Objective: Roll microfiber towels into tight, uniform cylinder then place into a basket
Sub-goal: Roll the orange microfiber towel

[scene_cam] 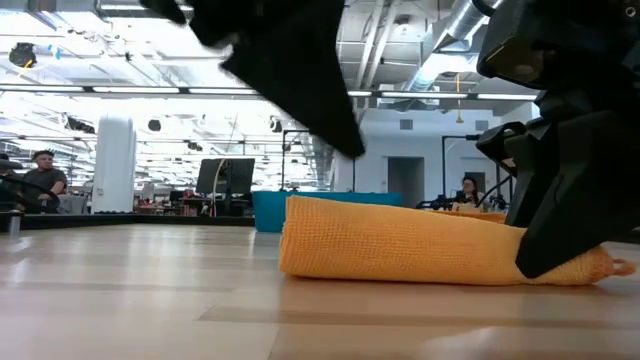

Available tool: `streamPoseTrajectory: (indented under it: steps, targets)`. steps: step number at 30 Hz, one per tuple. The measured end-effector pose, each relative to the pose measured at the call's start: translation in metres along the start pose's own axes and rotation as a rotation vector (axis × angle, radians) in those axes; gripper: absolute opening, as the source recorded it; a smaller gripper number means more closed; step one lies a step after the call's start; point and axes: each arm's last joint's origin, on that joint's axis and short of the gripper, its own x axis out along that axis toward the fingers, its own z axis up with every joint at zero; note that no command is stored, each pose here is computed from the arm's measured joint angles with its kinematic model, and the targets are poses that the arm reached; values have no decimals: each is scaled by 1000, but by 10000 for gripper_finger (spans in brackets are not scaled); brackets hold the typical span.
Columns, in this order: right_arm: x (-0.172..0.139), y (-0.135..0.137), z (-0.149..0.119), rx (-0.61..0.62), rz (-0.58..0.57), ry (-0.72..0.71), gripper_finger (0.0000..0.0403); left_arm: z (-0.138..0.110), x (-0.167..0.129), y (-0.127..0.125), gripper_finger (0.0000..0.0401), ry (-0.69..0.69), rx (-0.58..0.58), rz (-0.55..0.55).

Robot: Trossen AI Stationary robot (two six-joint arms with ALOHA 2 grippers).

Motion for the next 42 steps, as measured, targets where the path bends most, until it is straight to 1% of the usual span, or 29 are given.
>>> streamPoseTrajectory:
  steps: [5, 10, 13, 19, 23, 25, 31, 34, 38, 42]
  targets:
    - [0, 0, 0, 0, 0, 0, 61, 7, -17, -9, 10, -107, 82, 68]
    - [0, 0, 0, 1, 1, 0, 61, 10, -21, -10, 10, -132, 86, 77]
    - [0, 0, 0, 1, 1, -1, 61, 12, -17, -7, 10, -111, 56, 49]
    - [0, 0, 0, 1, 1, -1, 61, 15, -8, -1, 10, -37, 26, -83]
    - [0, 0, 0, 1, 2, -2, 61, 11, 3, -2, 10, -40, -2, -142]
    - [0, 0, 0, 1, 2, -2, 61, 9, 11, -3, 10, -68, -31, -164]
    - [0, 0, 0, 2, 3, -4, 61, 2, 19, 0, 10, -45, -7, -161]
    - [0, 0, 0, 3, 3, -5, 61, -7, 27, -1, 10, -29, 25, -164]
    - [1, 0, 1, 7, 12, -13, 61, -17, 38, 0, 10, -6, 21, -213]
    - [1, 0, 1, 9, 13, -17, 61, -19, 45, 4, 10, 11, 1, -254]
